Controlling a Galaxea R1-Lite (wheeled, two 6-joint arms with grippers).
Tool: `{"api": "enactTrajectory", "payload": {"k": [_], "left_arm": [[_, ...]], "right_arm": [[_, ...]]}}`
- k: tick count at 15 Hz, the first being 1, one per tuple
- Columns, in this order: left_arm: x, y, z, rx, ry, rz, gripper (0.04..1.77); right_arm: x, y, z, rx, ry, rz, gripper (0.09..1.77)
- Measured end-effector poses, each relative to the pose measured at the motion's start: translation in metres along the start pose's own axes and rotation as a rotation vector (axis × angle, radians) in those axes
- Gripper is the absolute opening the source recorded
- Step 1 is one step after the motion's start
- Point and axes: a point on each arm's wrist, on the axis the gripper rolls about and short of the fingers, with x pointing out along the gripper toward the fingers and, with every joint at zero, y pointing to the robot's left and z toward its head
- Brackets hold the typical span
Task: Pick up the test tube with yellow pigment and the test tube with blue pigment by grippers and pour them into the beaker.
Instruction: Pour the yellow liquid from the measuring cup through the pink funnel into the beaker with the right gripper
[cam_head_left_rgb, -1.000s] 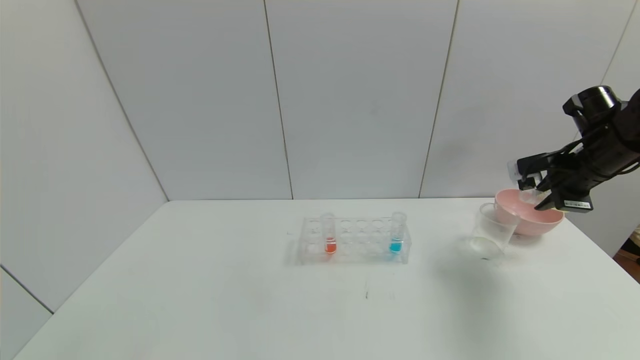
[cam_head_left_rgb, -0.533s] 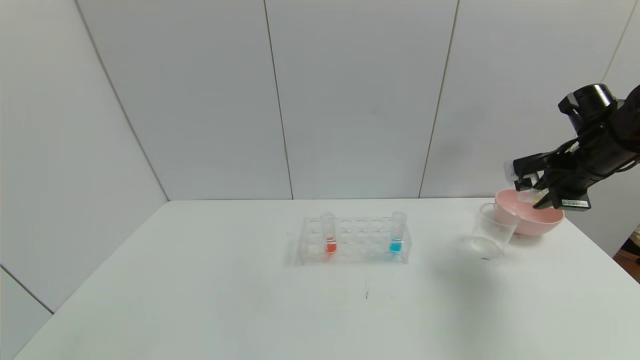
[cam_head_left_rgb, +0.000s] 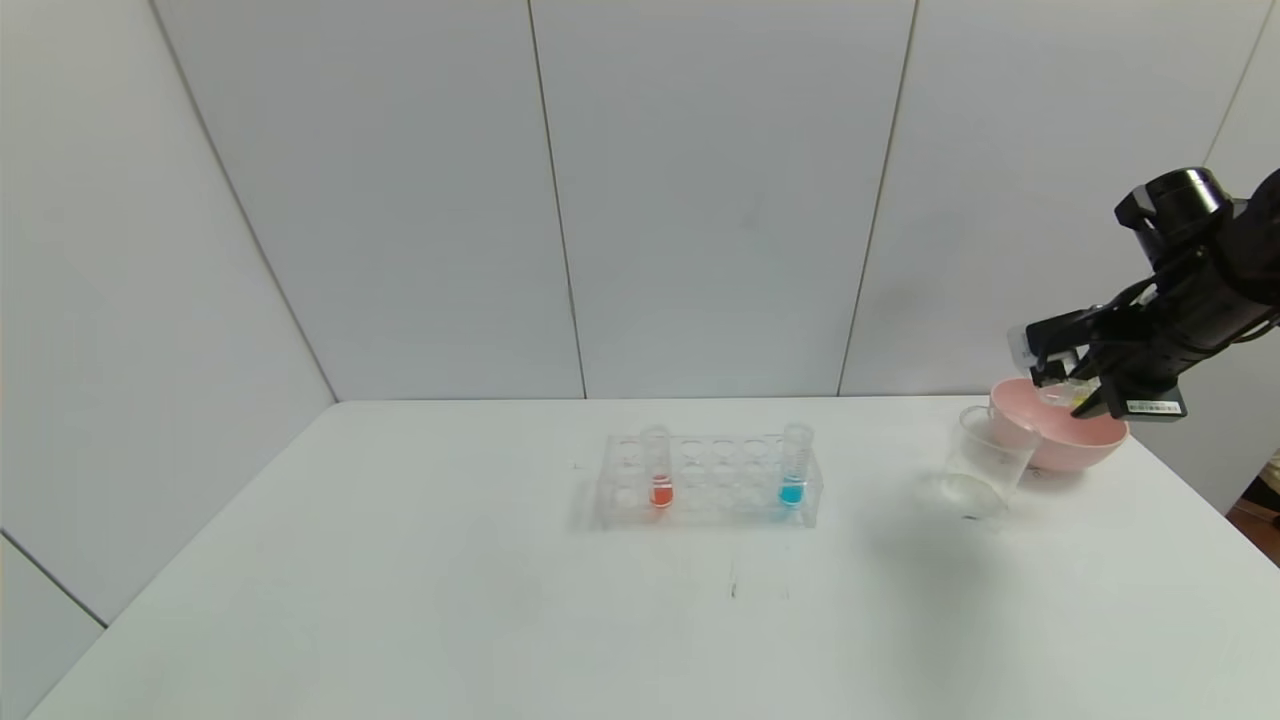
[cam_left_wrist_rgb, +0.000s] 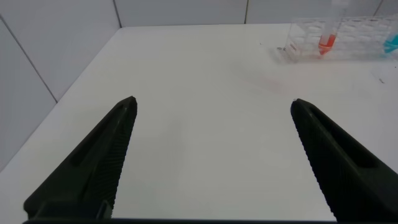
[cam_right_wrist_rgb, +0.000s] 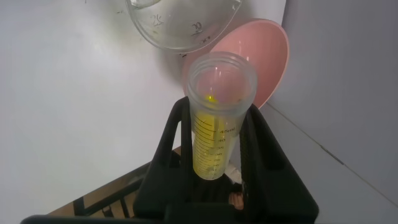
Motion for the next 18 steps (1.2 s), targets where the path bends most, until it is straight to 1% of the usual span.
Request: {"api": "enactTrajectory", "payload": {"k": [2, 4, 7, 10, 12, 18], "left_arm": [[0.000, 0.000, 0.000, 0.000, 0.000, 0.000, 1.76], [0.000, 0.000, 0.000, 0.000, 0.000, 0.000, 1.76], [0.000, 0.000, 0.000, 0.000, 0.000, 0.000, 1.76], [0.000, 0.000, 0.000, 0.000, 0.000, 0.000, 1.76], [0.000, 0.000, 0.000, 0.000, 0.000, 0.000, 1.76], [0.000, 0.000, 0.000, 0.000, 0.000, 0.000, 1.76]], "right_arm": [[-0.001, 0.000, 0.000, -0.012, 0.010, 0.000, 0.50], [-0.002, 0.000, 0.001, -0.028, 0.038, -0.008, 0.50], [-0.003, 0.000, 0.004, -0.042, 0.047, -0.015, 0.50], [-0.003, 0.000, 0.007, -0.062, 0.084, -0.022, 0.50], [-0.003, 0.000, 0.010, -0.070, 0.082, -0.023, 0.50], [-0.003, 0.001, 0.017, -0.092, 0.115, -0.025, 0.50]]}}
